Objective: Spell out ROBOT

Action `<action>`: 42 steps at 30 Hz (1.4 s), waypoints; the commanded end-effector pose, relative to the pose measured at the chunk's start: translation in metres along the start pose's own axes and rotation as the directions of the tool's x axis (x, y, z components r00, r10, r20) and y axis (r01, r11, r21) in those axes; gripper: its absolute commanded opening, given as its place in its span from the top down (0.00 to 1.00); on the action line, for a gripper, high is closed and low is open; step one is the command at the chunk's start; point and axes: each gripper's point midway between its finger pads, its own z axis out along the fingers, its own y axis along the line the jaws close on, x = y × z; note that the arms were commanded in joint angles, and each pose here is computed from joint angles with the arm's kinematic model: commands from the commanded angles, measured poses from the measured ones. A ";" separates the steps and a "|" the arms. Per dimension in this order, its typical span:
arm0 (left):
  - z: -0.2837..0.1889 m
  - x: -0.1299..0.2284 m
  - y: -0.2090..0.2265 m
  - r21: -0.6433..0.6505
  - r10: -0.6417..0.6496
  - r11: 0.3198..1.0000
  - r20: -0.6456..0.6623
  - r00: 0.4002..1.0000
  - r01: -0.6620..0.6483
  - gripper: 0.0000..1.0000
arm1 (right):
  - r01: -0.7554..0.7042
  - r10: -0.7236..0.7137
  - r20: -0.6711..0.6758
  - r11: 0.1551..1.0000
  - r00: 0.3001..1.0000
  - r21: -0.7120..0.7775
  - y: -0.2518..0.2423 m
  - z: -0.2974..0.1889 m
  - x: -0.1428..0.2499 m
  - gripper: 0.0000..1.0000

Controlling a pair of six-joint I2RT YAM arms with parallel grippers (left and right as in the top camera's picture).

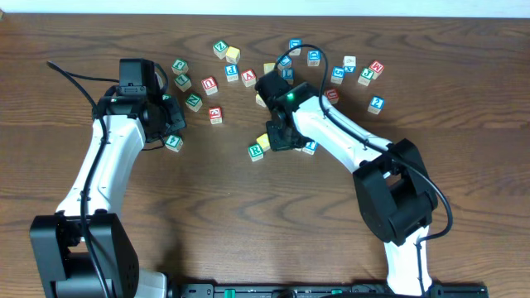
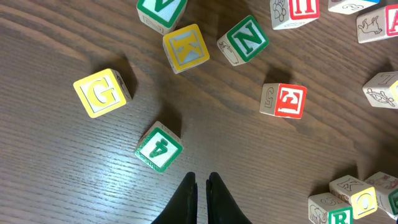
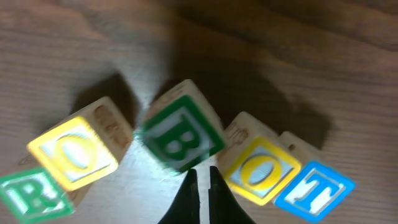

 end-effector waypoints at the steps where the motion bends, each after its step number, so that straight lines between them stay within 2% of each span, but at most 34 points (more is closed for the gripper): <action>1: 0.004 0.001 0.003 -0.016 0.016 1.000 -0.008 1.000 -0.016 0.92 | -0.034 0.034 0.008 0.999 0.999 0.027 -0.013 0.001 -0.002 0.97; 19: 0.004 0.000 0.003 -0.015 0.016 1.000 -0.007 1.000 -0.016 0.92 | -0.052 0.051 0.098 0.999 0.994 0.005 -0.013 0.001 -0.026 0.98; 26: 0.004 0.000 0.003 -0.015 0.016 1.000 -0.007 1.000 -0.016 0.92 | -0.006 0.010 0.154 1.000 0.988 -0.026 -0.005 0.001 -0.041 0.97; 34: 0.004 0.000 0.003 -0.015 0.016 1.000 -0.007 1.000 -0.016 0.92 | 0.065 -0.056 0.132 0.996 0.990 -0.064 0.006 0.023 -0.040 0.96; 42: 0.004 0.000 0.002 -0.014 0.016 1.000 -0.006 1.000 -0.016 0.92 | 0.145 -0.128 0.165 0.985 0.978 -0.098 0.016 0.022 -0.047 0.95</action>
